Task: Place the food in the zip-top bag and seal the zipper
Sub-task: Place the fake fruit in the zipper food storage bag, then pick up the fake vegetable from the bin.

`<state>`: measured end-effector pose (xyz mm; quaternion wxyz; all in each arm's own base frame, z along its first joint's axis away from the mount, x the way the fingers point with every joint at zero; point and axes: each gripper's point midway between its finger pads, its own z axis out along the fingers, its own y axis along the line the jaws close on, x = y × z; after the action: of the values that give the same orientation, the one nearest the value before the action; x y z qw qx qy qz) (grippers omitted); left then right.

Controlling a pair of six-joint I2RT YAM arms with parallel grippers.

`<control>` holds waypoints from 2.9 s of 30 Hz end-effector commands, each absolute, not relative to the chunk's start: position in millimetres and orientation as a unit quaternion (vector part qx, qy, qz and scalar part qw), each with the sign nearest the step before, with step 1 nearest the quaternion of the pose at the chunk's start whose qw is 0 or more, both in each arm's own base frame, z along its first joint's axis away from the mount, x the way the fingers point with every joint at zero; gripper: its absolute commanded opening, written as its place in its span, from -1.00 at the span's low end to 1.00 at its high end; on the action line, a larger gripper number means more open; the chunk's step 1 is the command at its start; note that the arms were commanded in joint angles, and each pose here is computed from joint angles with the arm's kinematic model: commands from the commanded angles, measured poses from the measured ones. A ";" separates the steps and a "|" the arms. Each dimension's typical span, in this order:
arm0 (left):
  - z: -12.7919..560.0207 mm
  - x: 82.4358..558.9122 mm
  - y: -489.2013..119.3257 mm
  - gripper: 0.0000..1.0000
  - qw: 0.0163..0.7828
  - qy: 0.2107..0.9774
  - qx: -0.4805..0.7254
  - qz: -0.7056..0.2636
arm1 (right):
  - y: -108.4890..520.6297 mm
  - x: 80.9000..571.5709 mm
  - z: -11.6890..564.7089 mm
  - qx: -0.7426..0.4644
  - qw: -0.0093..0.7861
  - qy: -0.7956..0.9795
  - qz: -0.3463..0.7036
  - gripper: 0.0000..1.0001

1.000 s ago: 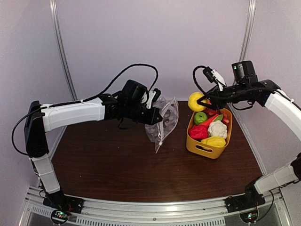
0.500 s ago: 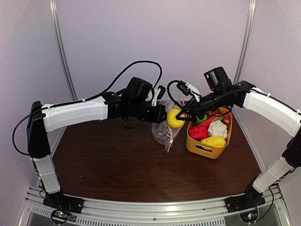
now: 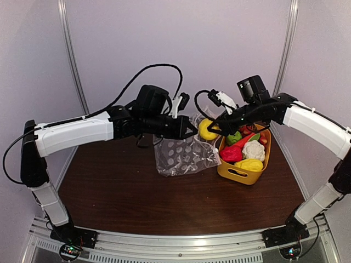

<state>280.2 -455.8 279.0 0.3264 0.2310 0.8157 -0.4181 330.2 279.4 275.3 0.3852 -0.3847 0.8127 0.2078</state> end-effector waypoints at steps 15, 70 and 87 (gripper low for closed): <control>273.8 290.0 -446.8 -1.00 0.358 0.824 0.210 -0.387 | 264.5 273.2 373.8 -0.417 0.429 0.744 0.296 0.74; 258.9 283.1 -437.6 -1.00 0.352 0.825 0.223 -0.383 | 163.7 338.4 213.8 -0.388 0.274 0.864 0.166 -0.04; 244.2 290.8 -455.0 -1.00 0.336 0.828 0.214 -0.394 | 264.8 226.0 299.6 -0.518 0.281 0.735 0.335 -0.05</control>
<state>284.4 -445.6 235.9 0.3299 0.2184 0.8383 -0.3752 242.3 245.1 282.3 0.3076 -0.5025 0.7595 0.2759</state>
